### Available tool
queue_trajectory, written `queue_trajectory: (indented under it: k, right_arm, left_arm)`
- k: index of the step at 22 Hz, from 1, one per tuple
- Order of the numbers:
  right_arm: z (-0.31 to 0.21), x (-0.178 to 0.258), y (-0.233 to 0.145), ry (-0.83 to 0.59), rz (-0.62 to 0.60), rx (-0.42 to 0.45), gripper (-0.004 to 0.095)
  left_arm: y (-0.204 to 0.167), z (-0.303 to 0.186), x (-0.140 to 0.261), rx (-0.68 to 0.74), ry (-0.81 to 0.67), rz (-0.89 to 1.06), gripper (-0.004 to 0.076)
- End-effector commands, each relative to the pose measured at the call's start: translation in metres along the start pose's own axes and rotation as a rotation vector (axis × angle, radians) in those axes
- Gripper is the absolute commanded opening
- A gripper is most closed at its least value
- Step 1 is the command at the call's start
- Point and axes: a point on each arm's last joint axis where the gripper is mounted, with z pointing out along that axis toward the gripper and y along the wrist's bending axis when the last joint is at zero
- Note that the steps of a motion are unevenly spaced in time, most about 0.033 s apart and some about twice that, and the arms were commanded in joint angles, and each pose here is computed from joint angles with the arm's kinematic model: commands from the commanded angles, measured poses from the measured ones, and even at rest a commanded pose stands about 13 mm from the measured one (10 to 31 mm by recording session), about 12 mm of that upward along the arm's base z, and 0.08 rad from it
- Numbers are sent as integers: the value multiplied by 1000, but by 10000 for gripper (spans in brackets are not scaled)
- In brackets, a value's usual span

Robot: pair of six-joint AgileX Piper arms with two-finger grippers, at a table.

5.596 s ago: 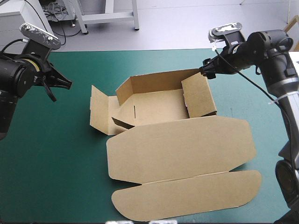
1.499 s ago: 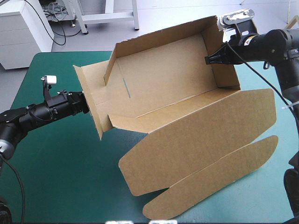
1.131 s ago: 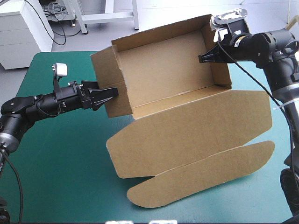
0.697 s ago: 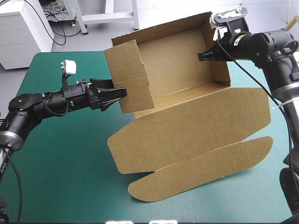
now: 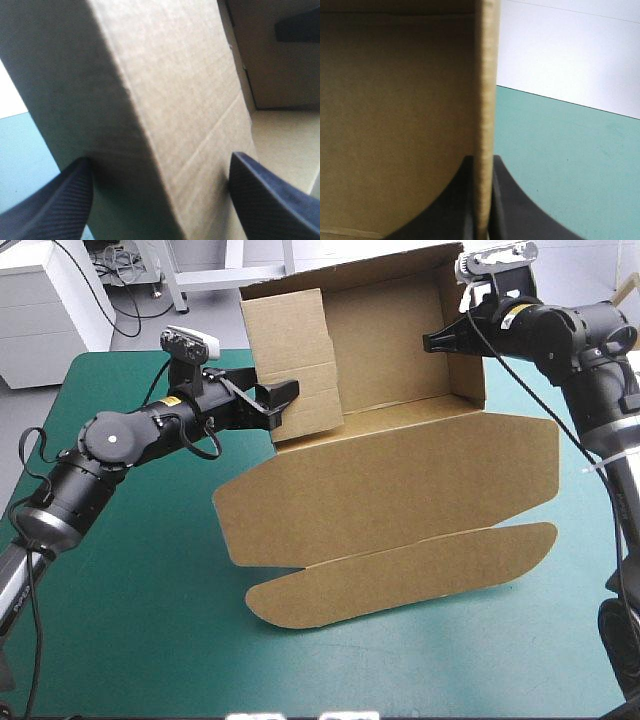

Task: Fold the box

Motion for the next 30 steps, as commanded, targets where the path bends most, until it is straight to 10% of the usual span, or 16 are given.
queue_trajectory:
  k: [1, 14, 30]
  right_arm:
    - [-28, -20, 2, -157, 30, -12, -11]
    - [-27, -20, -3, -161, 63, 35, -9]
    - [40, 19, 2, 175, 167, -29, -18]
  left_arm:
    - [-5, -1, -23, -26, -59, -53, 503]
    - [-14, 43, -50, -288, 116, 60, 455]
    - [-15, 70, -28, -402, 257, 134, 23]
